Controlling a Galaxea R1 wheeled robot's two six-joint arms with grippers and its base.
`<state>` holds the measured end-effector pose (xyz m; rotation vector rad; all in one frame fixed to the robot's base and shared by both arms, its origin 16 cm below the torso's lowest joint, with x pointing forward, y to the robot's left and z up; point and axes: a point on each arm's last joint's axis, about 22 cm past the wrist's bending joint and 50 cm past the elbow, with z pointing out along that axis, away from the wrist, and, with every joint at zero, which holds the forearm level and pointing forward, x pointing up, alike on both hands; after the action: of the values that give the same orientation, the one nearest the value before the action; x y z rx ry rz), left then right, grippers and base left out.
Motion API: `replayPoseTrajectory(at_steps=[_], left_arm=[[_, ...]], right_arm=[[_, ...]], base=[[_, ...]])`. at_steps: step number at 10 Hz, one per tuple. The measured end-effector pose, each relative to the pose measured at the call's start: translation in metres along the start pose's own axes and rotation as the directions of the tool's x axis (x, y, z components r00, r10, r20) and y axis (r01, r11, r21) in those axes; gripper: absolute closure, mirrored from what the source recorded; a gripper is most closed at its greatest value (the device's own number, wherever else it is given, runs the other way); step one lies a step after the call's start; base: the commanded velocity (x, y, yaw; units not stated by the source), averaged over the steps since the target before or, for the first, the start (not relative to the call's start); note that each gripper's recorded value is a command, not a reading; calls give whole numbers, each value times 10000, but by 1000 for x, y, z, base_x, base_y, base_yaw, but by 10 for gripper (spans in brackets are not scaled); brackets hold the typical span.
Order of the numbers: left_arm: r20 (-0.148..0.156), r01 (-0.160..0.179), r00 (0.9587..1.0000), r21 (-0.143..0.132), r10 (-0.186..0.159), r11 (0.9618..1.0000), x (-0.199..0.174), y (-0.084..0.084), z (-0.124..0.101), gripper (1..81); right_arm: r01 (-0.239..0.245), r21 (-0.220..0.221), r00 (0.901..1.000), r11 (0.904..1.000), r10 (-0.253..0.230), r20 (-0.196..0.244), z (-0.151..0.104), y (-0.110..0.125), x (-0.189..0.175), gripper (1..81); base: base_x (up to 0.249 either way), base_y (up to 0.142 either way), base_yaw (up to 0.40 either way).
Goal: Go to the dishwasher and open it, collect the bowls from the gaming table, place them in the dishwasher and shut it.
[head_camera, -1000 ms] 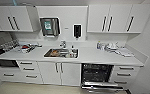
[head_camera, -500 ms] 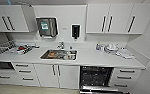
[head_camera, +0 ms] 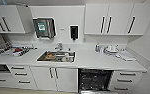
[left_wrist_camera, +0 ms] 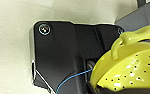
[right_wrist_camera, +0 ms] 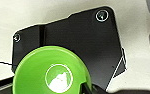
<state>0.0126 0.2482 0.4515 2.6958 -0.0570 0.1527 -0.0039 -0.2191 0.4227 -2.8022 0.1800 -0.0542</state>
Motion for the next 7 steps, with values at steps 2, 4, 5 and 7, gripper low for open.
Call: replayPoseTrajectory(at_steps=[2, 4, 5, 7], left_arm=[[124, 56, 9999, 10, -56, 10000, -9, 0, -1, 811], [84, 45, 10000, -9, -45, 10000, -7, 1, 0, 811], [70, 35, 10000, -10, -35, 10000, -6, 1, 0, 811], [134, 54, 9999, 6, -54, 10000, -10, 1, -1, 811]], right_arm=[[-12, 20, 10000, 10000, 12, 51, 1, -2, -4, 811], [-20, -47, 10000, 10000, 20, 77, -1, 3, -5, 811], [-14, -37, 10000, 10000, 14, 69, -1, 2, -5, 811], [-21, 6, 9999, 10000, 21, 103, 0, -1, -8, 811]], base=[[134, -37, 0], [125, 0, 0], [123, 0, 0], [123, 0, 0]])
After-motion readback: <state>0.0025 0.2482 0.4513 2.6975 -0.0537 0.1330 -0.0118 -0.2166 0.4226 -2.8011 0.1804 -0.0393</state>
